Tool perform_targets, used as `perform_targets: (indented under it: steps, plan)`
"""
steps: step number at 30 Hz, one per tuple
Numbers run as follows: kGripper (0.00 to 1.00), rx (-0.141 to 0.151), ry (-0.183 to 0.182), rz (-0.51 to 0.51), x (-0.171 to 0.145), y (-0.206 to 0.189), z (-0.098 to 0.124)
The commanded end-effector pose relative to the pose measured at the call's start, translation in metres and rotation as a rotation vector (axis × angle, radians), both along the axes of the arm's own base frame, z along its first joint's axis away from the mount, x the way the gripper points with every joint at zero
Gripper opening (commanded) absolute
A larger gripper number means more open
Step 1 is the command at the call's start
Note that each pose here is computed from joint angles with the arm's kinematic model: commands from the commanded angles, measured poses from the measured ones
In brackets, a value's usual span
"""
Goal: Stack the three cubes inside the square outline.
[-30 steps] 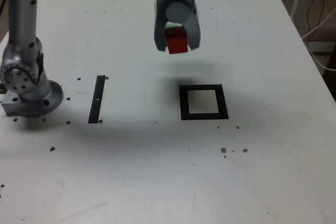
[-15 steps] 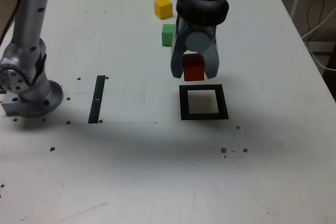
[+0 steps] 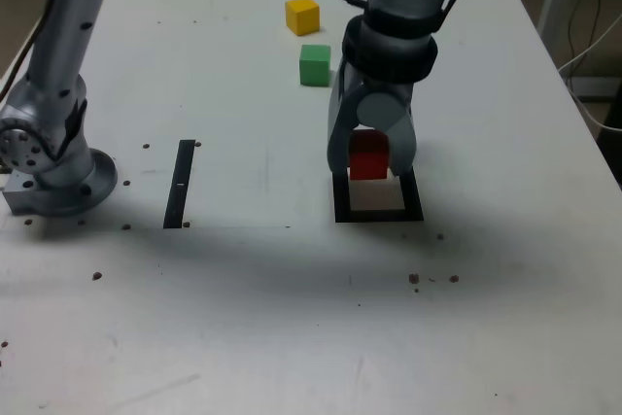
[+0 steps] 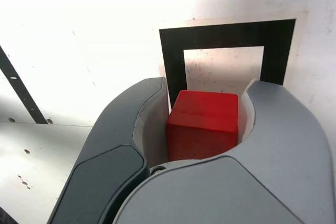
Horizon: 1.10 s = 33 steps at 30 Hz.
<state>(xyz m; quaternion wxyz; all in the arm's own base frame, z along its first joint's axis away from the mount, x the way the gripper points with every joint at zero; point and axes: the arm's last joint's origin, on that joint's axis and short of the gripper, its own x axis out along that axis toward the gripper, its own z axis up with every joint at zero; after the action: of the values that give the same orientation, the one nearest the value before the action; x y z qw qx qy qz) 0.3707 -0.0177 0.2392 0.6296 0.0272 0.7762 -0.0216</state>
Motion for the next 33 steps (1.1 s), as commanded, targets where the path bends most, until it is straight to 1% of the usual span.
perform_targets:
  steps: [1, 10, 15, 16, 17, 18, 19, 20, 22, 23, 24, 26, 33]
  plan:
    - [0.31, -0.004, 0.012, 0.001, 0.002, -0.001, -0.007]
    - [0.31, -0.017, 0.036, 0.001, 0.008, -0.002, -0.022]
    - [0.32, -0.021, 0.042, -0.001, 0.010, -0.002, -0.027]
    - [0.33, -0.021, 0.042, -0.002, 0.010, -0.002, -0.028]
    - [0.37, -0.021, 0.043, -0.002, 0.010, -0.002, -0.029]
    - [0.44, -0.022, 0.043, -0.004, 0.011, -0.003, -0.030]
    - [0.53, -0.024, 0.043, -0.006, 0.011, -0.003, -0.031]
    - [0.66, -0.028, 0.044, -0.009, 0.012, -0.003, -0.033]
    - [0.84, -0.033, 0.044, -0.013, 0.012, -0.003, -0.036]
    - [0.91, -0.035, 0.044, -0.014, 0.013, -0.003, -0.037]
    - [0.96, -0.038, 0.045, -0.015, 0.013, -0.003, -0.037]
    - [0.98, -0.039, 0.045, -0.015, 0.012, -0.003, -0.038]
    - [0.99, -0.038, 0.043, -0.012, 0.009, -0.001, -0.037]
